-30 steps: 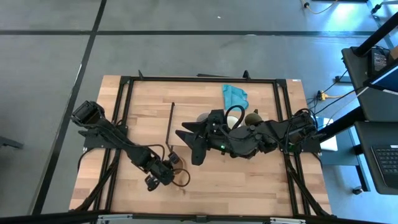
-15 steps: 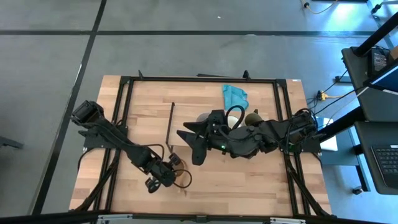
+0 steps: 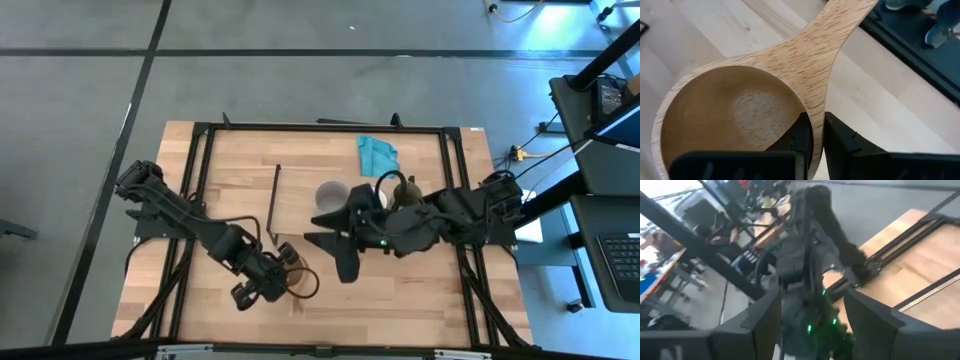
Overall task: Stack small to large cups/mugs on shelf
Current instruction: Put the brown wooden mug on the shelf
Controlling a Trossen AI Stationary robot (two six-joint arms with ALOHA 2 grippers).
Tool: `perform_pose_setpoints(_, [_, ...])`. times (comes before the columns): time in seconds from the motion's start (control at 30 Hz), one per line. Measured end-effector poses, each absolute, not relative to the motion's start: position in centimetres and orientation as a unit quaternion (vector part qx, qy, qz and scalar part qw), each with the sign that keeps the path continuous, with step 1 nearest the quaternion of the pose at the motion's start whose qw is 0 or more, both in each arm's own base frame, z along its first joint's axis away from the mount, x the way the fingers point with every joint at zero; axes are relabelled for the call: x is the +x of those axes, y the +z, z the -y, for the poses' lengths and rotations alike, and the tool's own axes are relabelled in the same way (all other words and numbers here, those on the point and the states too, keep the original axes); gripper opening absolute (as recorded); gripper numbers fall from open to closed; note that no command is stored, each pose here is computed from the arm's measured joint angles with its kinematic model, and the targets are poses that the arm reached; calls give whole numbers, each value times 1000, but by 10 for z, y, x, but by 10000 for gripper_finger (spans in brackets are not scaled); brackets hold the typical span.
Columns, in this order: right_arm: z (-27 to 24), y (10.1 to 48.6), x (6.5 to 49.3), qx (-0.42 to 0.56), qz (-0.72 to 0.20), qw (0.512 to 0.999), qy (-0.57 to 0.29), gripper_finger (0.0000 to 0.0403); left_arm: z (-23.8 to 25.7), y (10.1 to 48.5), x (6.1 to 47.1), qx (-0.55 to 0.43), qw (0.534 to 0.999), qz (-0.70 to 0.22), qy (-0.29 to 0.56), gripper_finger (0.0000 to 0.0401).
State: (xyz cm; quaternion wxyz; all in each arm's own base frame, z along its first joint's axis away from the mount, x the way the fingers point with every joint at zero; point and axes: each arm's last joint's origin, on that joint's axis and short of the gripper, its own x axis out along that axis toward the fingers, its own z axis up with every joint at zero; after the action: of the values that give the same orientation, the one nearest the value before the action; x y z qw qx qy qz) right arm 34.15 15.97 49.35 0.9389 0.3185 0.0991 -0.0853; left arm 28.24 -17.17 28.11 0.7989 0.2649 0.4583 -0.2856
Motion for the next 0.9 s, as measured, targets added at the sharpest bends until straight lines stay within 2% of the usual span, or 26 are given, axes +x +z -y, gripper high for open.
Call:
perform_pose_setpoints(0.27, [-161, 502, 328, 311, -92, 942, -81, 218, 157, 331, 281, 275, 787, -472, -286, 28])
perform_pose_setpoints(0.4, [-157, 510, 320, 307, -84, 945, -79, 218, 145, 350, 276, 300, 767, -489, -287, 28])
perform_pose_setpoints(0.6, [-160, 511, 316, 303, -85, 946, -73, 218, 114, 352, 277, 318, 735, -538, -262, 28])
perform_pose_setpoints(0.9, [-165, 510, 312, 310, -92, 943, -75, 218, 70, 352, 291, 333, 728, -544, -253, 28])
